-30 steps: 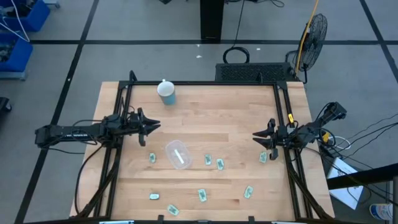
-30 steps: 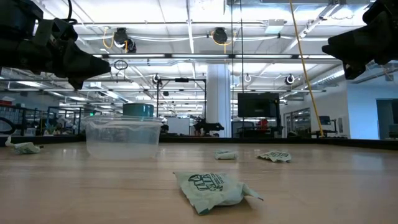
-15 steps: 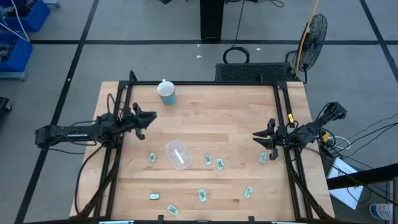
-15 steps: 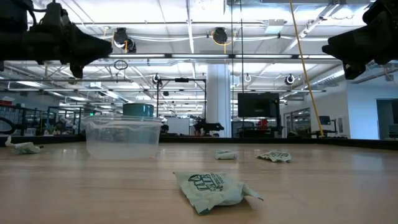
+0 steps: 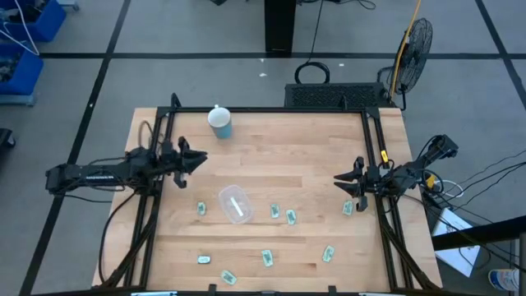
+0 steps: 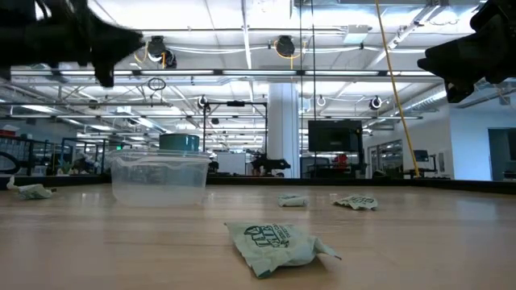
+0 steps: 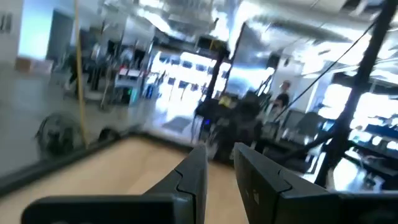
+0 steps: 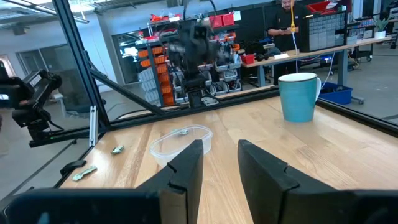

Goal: Pick and place Stevia / Truvia into bins
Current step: Put the stevia packet into the transparent container

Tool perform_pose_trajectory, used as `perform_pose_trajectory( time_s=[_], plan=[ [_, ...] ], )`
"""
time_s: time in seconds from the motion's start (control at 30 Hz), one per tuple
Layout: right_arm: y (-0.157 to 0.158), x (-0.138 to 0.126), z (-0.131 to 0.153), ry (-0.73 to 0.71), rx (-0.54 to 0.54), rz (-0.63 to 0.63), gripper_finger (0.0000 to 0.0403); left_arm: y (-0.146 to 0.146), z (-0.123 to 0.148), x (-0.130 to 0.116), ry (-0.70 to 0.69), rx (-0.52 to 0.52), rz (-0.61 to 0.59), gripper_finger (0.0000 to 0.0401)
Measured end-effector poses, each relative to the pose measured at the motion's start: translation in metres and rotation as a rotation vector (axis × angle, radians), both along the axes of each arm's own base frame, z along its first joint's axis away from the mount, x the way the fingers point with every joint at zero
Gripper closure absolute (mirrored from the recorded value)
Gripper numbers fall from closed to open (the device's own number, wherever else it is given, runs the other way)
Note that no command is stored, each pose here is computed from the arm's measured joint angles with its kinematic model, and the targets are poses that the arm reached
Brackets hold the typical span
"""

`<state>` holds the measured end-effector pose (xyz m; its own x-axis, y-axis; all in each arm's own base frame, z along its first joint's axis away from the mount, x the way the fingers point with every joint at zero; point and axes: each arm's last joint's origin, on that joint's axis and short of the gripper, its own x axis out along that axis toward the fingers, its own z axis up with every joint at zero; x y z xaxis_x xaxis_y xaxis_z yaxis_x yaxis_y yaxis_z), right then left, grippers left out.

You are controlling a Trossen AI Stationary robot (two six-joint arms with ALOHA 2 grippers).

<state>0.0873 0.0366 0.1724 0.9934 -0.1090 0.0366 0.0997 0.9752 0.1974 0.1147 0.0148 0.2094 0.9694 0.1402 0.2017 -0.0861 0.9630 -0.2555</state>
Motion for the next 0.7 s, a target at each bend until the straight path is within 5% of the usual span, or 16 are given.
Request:
perform_pose_trajectory(
  time_s=[0.17, 0.3, 0.7],
  plan=[
    [0.000, 0.000, 0.000, 0.000, 0.000, 0.000, 0.0307, -0.002, 0.038, 0.008, 0.202, 0.019, 0.015, 0.0316],
    [0.000, 0.000, 0.000, 0.002, -0.001, 0.000, 0.0307, -0.008, 0.058, 0.021, 0.445, -0.088, -0.031, 0.0316],
    [0.000, 0.000, 0.000, 0.002, -0.001, 0.000, 0.0307, -0.066, 0.000, 0.053, 1.204, -0.242, -0.211, 0.0316]
  ],
)
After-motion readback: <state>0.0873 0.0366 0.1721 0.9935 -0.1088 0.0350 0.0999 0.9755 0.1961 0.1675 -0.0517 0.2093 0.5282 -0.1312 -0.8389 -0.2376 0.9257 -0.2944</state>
